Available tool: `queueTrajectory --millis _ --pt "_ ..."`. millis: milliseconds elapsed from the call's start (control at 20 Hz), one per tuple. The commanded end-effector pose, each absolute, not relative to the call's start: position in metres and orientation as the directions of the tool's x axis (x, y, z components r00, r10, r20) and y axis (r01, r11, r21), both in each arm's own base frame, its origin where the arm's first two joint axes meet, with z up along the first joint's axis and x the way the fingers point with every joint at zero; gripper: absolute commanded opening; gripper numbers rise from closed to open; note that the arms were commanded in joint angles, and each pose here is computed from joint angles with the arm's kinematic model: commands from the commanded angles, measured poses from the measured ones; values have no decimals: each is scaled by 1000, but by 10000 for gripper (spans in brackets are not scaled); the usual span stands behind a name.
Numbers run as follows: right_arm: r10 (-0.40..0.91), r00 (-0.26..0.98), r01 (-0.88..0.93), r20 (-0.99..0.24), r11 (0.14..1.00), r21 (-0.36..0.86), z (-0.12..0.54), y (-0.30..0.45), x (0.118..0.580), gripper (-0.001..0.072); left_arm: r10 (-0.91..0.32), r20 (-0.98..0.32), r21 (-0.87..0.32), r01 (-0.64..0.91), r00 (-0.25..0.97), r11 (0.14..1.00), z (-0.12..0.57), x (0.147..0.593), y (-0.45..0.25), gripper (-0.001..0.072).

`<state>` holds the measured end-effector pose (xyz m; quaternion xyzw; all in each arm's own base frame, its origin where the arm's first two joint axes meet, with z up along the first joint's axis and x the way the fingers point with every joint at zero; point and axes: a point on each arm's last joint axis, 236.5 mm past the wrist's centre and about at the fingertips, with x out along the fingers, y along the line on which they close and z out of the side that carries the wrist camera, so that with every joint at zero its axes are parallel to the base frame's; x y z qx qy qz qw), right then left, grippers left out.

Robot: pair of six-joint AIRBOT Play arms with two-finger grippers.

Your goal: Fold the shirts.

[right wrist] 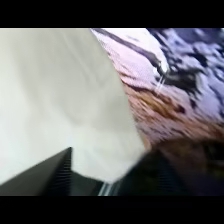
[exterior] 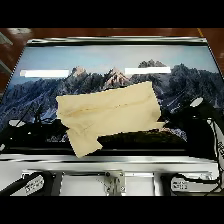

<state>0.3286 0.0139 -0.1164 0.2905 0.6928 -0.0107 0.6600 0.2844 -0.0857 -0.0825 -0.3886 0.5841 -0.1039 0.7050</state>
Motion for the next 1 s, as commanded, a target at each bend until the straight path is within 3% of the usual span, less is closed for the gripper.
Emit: queueTrajectory --millis 0,100,250,350,450,550,650,700,800,950 --pt "351 137 410 -926 831 375 -121 26 359 70 -589 -732 -672 -220 342 707 -65 300 -82 40" --pt "366 189 368 -911 834 411 -106 33 375 68 -571 -714 -671 -162 405 724 -39 324 -75 39" --pt "387 350 163 -853 871 463 -33 39 409 66 -549 -640 -661 -22 537 750 40 369 -66 38" --pt "352 553 -31 -755 914 404 65 33 437 66 -518 -535 -595 138 667 792 136 395 -59 38" --pt "291 795 -195 -532 953 231 207 27 447 66 -478 -364 -463 289 800 838 263 400 -52 38" --pt "199 964 -194 -176 980 43 367 17 411 66 -426 -137 -266 381 894 886 401 368 -50 38" --pt "112 978 -108 175 994 -33 495 10 335 66 -343 56 -24 344 938 939 507 308 -51 38" --pt "86 956 -75 282 996 -49 533 9 296 66 -297 127 55 292 947 955 541 279 -51 38" --pt "48 934 -30 354 998 -56 565 9 232 66 -236 250 107 216 939 971 588 221 -56 38" --pt "-10 977 12 213 1000 -9 534 5 183 66 -246 302 112 222 921 969 598 156 -79 38"
